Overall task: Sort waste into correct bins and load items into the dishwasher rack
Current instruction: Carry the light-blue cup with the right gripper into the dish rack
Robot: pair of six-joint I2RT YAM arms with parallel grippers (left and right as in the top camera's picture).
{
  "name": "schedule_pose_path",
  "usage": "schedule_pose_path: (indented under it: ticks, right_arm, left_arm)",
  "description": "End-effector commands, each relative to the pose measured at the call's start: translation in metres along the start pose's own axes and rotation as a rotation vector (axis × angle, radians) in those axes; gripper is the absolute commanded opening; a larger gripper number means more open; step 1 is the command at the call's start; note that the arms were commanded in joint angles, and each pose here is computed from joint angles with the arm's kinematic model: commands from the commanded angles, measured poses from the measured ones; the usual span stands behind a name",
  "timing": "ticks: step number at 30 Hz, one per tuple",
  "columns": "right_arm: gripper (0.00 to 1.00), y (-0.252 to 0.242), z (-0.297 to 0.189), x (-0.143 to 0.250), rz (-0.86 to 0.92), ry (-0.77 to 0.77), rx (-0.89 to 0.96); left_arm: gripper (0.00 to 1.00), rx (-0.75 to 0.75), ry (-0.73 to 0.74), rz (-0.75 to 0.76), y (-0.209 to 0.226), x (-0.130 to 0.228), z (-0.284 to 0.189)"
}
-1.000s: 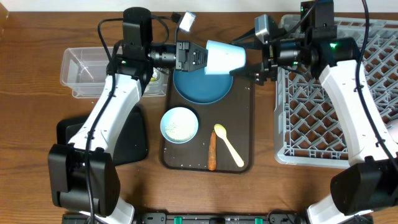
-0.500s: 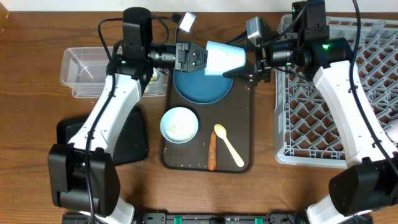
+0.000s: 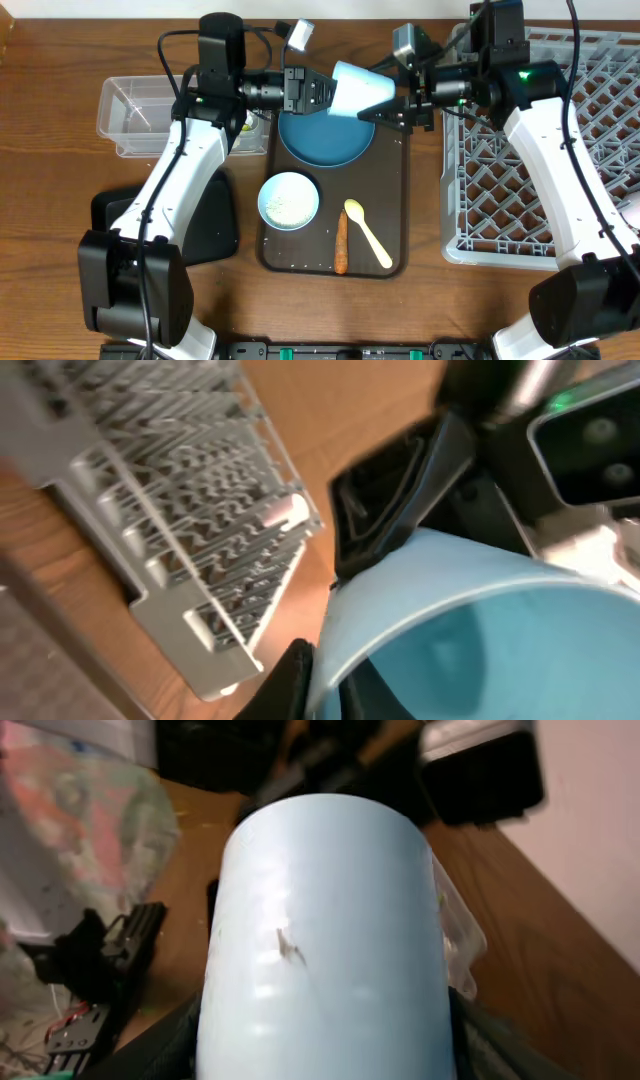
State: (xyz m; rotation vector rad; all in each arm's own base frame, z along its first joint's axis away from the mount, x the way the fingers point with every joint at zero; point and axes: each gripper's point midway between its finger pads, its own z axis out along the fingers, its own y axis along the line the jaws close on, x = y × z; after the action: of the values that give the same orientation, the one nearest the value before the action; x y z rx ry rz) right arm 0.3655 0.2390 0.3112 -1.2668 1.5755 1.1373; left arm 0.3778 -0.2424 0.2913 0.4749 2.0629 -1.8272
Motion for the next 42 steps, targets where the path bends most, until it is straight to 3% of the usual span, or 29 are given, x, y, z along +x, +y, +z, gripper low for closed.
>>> schedule_pose_path:
  ticks: [1, 5, 8, 13, 21, 24, 28, 42]
  right_arm:
    - [0.52, -0.030, -0.004, 0.028, 0.169, 0.133, 0.183]
    - [0.50, -0.043, -0.020, 0.054, 0.284, 0.226, 0.297]
    - [0.48, -0.049, -0.032, 0.071, 0.335, 0.288, 0.360]
    - [0.42, -0.071, -0.068, 0.098, 0.480, 0.389, 0.567]
    - [0.38, -0.089, -0.178, 0.129, 0.772, 0.547, 1.086]
    - [0.35, -0.082, -0.226, 0.132, 0.854, 0.597, 1.279]
    - [0.16, -0.075, -0.272, 0.138, 0.979, 0.559, 1.427]
    - [0.08, -0.047, -0.367, 0.223, 1.409, 0.549, 1.571]
  left_arm:
    - [0.15, -0.174, -0.072, 0.003, 0.033, -0.005, -0.003]
    - [0.29, -0.563, -0.111, -0.065, 0.103, 0.009, -0.029]
    - [0.38, -0.646, -0.105, -0.061, 0.112, 0.014, -0.041]
    - [0.43, -0.798, -0.124, -0.055, 0.116, 0.017, -0.066]
    - [0.44, -1.264, -0.083, -0.107, 0.125, 0.055, -0.143]
    - [0.44, -1.306, -0.049, -0.139, 0.123, 0.068, -0.151]
    - [0.44, -1.310, -0.033, -0.154, 0.123, 0.073, -0.151]
    - [0.44, -1.308, -0.040, -0.147, 0.123, 0.070, -0.151]
